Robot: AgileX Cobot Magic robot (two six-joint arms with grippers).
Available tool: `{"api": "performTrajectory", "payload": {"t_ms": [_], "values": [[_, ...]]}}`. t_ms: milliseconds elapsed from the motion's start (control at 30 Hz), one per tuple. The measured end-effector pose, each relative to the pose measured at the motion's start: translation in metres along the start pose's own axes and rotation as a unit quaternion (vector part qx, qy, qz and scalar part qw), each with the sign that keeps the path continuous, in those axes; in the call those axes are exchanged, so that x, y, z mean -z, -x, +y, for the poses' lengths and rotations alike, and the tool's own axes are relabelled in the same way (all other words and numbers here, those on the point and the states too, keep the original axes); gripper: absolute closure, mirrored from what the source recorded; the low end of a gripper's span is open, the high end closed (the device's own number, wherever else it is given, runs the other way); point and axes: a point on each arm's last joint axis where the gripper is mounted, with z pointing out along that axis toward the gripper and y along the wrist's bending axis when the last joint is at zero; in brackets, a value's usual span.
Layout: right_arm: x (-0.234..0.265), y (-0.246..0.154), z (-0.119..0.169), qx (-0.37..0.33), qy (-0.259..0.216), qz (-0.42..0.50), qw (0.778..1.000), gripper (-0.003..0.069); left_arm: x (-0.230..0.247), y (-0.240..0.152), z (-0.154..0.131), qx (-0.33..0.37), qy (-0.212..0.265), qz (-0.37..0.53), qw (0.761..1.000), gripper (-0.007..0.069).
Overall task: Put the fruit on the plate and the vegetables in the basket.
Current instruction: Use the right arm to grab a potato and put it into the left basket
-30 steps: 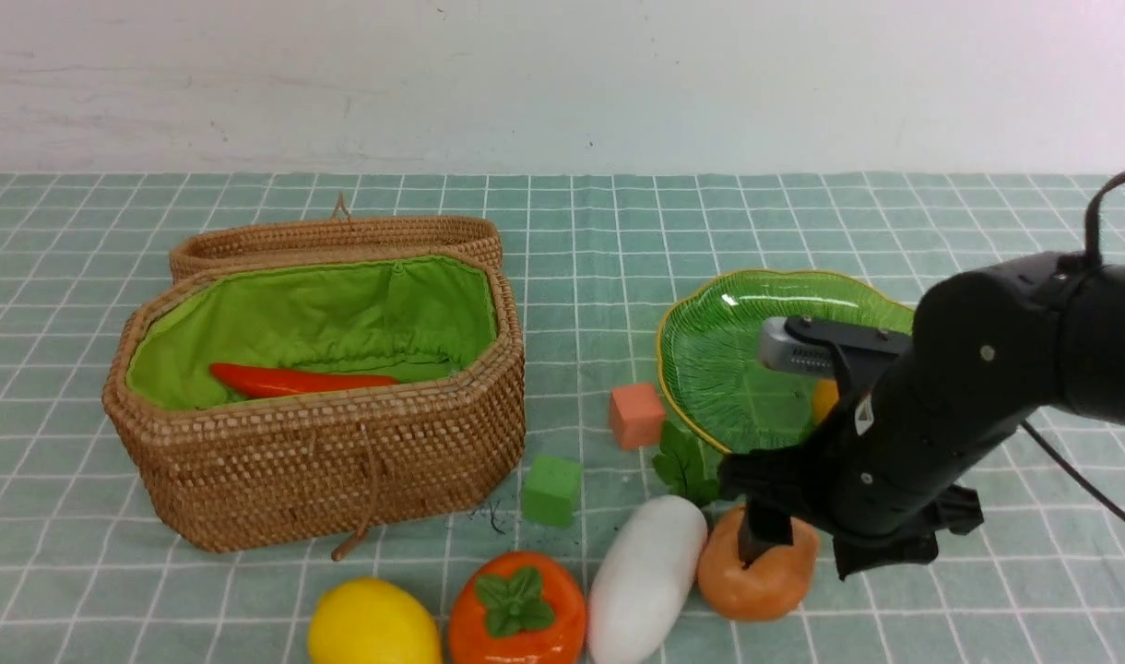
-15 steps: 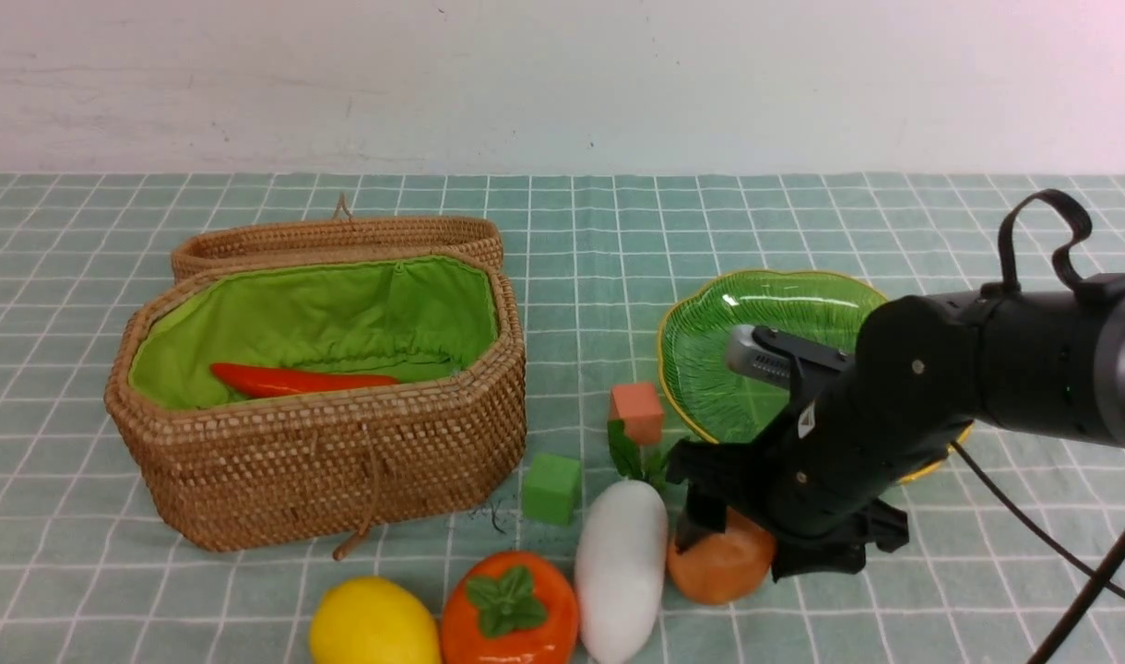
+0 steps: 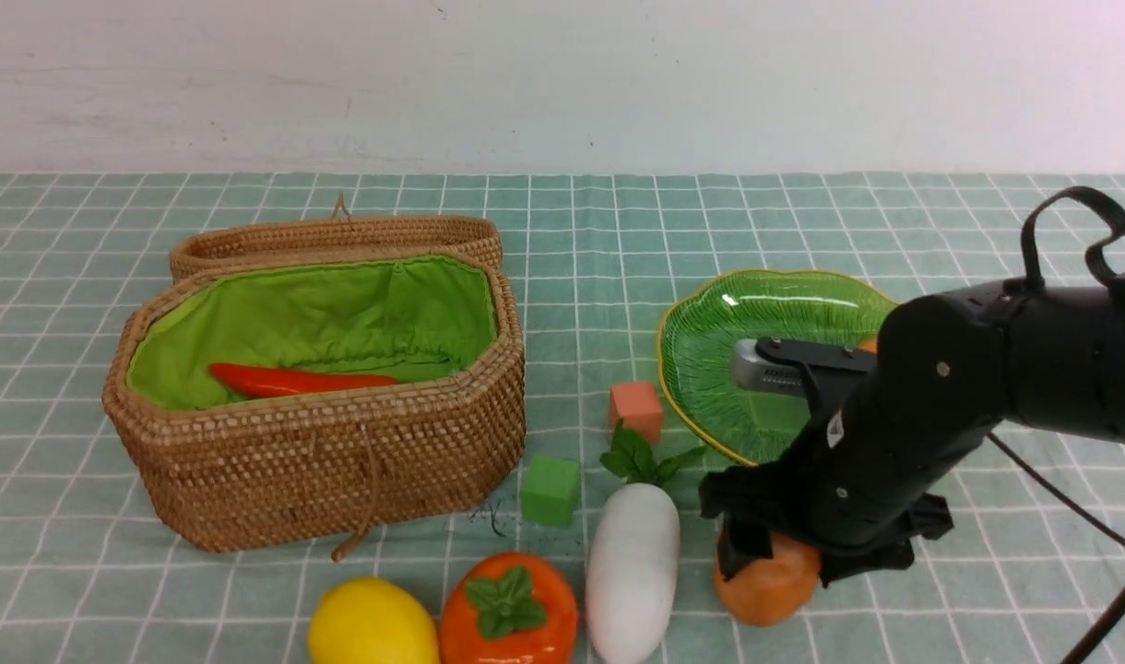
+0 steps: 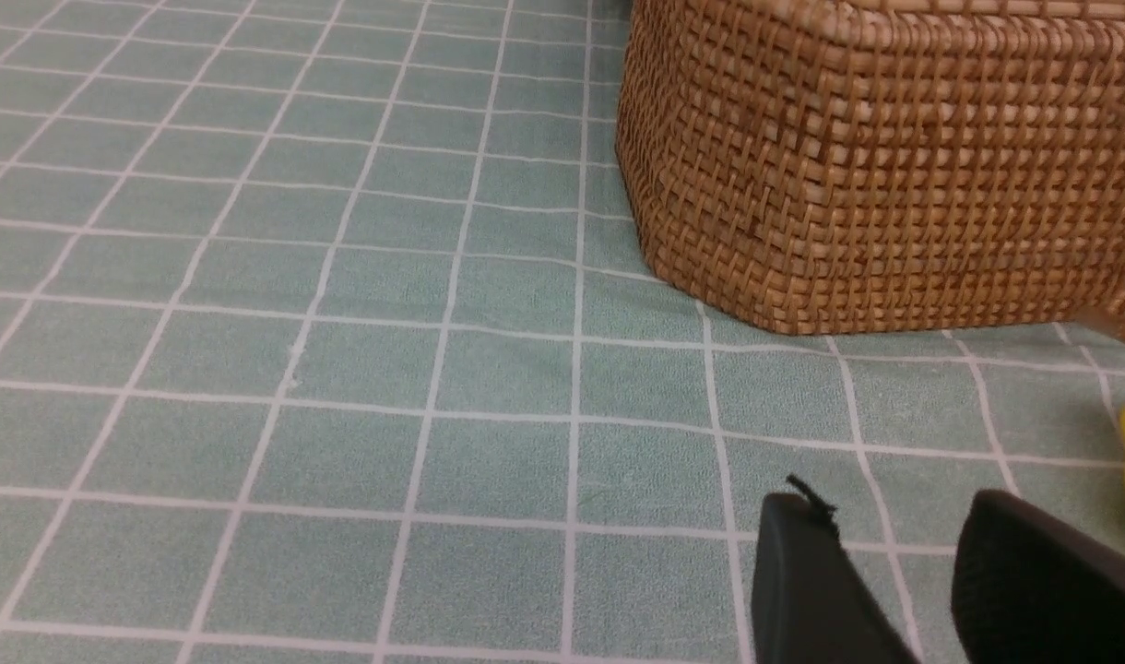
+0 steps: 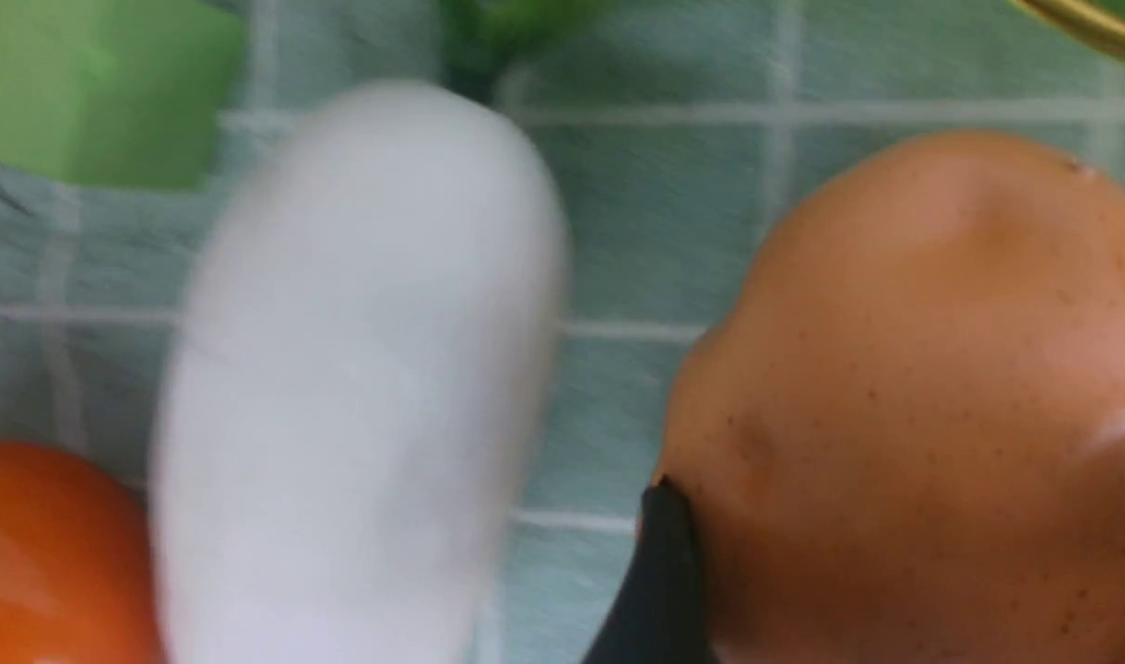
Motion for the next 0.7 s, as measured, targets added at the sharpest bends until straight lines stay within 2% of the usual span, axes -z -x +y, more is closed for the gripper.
{"api": "performTrajectory", "payload": {"t_ms": [333, 467, 633, 700], "values": [[0.037, -0.003, 0.0, 0.029, 0.0, -0.032, 0.999, 0.0096, 0.0, 0.0, 0.0, 0.0, 0.0, 0.0, 1.0, 0.0386], [0.056, -0.001, 0.004, 0.067, 0.011, -0.047, 0.997, 0.0096, 0.0, 0.0, 0.0, 0.0, 0.0, 0.0, 1.0, 0.0386], [0.098, 0.021, 0.03, 0.121, 0.041, -0.095, 0.987, 0.0096, 0.0, 0.0, 0.0, 0.0, 0.0, 0.0, 1.0, 0.0386], [0.124, 0.034, 0.054, 0.15, 0.064, -0.128, 0.978, 0.0096, 0.0, 0.0, 0.0, 0.0, 0.0, 0.0, 1.0, 0.0386]]}}
